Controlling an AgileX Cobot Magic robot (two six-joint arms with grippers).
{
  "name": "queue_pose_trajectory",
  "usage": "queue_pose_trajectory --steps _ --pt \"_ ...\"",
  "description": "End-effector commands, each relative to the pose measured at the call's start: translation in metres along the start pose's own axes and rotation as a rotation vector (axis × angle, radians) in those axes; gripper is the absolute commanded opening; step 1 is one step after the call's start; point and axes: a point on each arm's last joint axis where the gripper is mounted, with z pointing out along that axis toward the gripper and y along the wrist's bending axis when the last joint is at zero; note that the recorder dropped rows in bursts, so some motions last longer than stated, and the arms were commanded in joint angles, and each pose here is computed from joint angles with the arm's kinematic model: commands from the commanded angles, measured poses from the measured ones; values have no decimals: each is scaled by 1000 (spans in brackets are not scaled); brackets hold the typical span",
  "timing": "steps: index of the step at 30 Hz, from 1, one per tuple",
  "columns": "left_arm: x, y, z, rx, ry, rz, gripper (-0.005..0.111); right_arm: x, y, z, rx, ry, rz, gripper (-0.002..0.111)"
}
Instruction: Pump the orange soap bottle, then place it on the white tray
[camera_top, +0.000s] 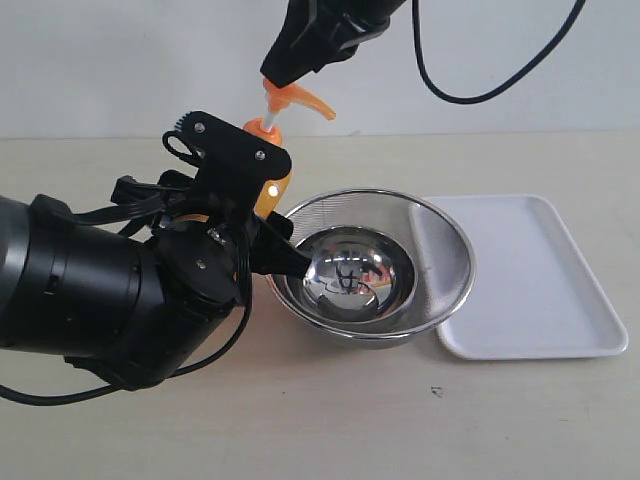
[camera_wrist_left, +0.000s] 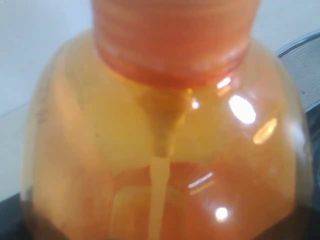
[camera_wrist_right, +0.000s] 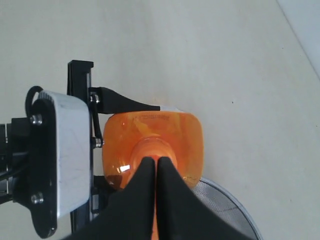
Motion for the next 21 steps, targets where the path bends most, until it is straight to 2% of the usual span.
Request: queue_pose_trajectory --steps 1,21 --pt "-5 -1 -3 14 -18 -14 5 7 -2 11 -37 45 8 0" --pt "-5 0 -3 10 -19 -24 5 19 -5 22 -63 121 38 0"
